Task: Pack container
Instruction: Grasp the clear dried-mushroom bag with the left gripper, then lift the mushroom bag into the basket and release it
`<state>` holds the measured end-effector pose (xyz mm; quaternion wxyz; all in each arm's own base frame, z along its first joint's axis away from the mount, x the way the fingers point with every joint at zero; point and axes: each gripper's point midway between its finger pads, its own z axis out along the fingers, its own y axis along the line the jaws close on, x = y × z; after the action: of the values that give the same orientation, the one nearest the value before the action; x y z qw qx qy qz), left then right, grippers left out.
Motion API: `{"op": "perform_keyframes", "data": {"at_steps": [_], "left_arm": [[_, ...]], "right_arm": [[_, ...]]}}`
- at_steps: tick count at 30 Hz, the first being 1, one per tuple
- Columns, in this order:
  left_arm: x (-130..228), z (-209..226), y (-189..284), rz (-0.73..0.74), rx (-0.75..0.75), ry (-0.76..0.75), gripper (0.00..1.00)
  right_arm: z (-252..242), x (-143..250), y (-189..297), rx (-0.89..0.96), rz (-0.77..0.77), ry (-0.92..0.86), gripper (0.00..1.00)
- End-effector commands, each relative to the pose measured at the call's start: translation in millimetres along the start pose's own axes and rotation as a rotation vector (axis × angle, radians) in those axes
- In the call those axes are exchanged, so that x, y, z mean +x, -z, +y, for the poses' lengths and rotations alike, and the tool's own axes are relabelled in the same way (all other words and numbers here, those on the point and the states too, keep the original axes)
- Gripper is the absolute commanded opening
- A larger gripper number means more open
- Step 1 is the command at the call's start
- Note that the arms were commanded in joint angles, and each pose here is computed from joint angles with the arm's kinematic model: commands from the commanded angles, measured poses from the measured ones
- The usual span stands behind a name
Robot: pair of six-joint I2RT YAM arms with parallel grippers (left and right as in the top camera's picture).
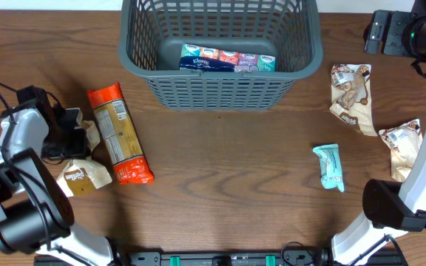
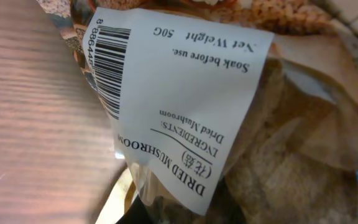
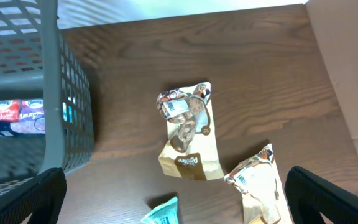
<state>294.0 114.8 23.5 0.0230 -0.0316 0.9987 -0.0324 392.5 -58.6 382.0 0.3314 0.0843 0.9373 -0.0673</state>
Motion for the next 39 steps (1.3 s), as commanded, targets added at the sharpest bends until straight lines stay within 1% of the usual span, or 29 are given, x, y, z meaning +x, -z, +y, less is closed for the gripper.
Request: {"op": "perform_keyframes", "data": {"at_steps": [1,6,8,11,14,18,20,22,23,25,28,31,33,34,35,39], "left_arm": [[-30.2,-5.5,56.8,-0.155,-0.032,0.007,0.06],[-39.8,-17.8,127.8,-0.231,-0.036,0.035,0.06],[-49.9,-29.8,163.5,-0.291,-0.004,0.016,0.06],[-71.4,-46.7,226.8,-0.426,0.001,0.001,0.06],[-93.2,-75.2,296.3,-0.614,-0.021,-0.096,0.06],[-111.5,-132.0,382.5,-0.88,-0.027,-0.283,0.06],[-115.7,-161.7,411.5,-0.981,-0.024,-0.389,0.06],[-119.4,-191.5,429.5,-1.058,-0.026,-0.511,0.06],[-122.2,-209.5,435.2,-1.094,-0.023,-0.577,0.06],[-124.3,-238.1,435.4,-1.121,-0.017,-0.708,0.06],[-127.9,-290.8,421.0,-1.136,0.004,-0.977,0.06],[-137.0,-332.3,389.3,-1.109,-0.055,-1.257,0.06],[-144.0,-350.1,364.2,-1.072,-0.093,-1.408,0.06],[-149.6,-355.9,351.4,-1.051,-0.1,-1.448,0.06],[-155.2,-358.3,343.0,-1.037,-0.097,-1.449,0.06],[-179.1,-365.9,284.0,-0.913,-0.055,-1.452,0.06]], "right_arm": [[1.9,0.6,-0.6,-0.003,0.004,0.016,0.99],[2.0,0.5,-0.6,-0.003,0.003,0.017,0.99],[1.9,0.4,-0.6,-0.003,0.003,0.017,0.99],[1.9,0.4,-0.6,-0.003,0.003,0.017,0.99],[1.8,0.1,-0.6,-0.002,0.002,0.018,0.99],[2.0,-1.3,-0.6,-0.003,-0.004,0.024,0.99],[2.0,-1.2,-0.6,-0.003,-0.003,0.023,0.99],[2.0,-1.3,-0.6,-0.003,-0.004,0.023,0.99],[2.0,-1.7,-0.6,-0.003,-0.006,0.023,0.99],[2.0,-1.7,-0.6,-0.003,-0.006,0.027,0.99],[2.0,-1.4,-0.6,-0.003,-0.005,0.035,0.99],[2.0,-1.1,-0.6,-0.003,-0.003,0.038,0.99],[2.0,0.0,-0.6,-0.003,0.001,0.038,0.99],[1.9,0.8,-0.6,-0.003,0.005,0.039,0.99],[1.9,1.5,-0.6,-0.003,0.008,0.039,0.99],[1.8,3.2,-0.6,-0.003,0.014,0.04,0.99]]}}
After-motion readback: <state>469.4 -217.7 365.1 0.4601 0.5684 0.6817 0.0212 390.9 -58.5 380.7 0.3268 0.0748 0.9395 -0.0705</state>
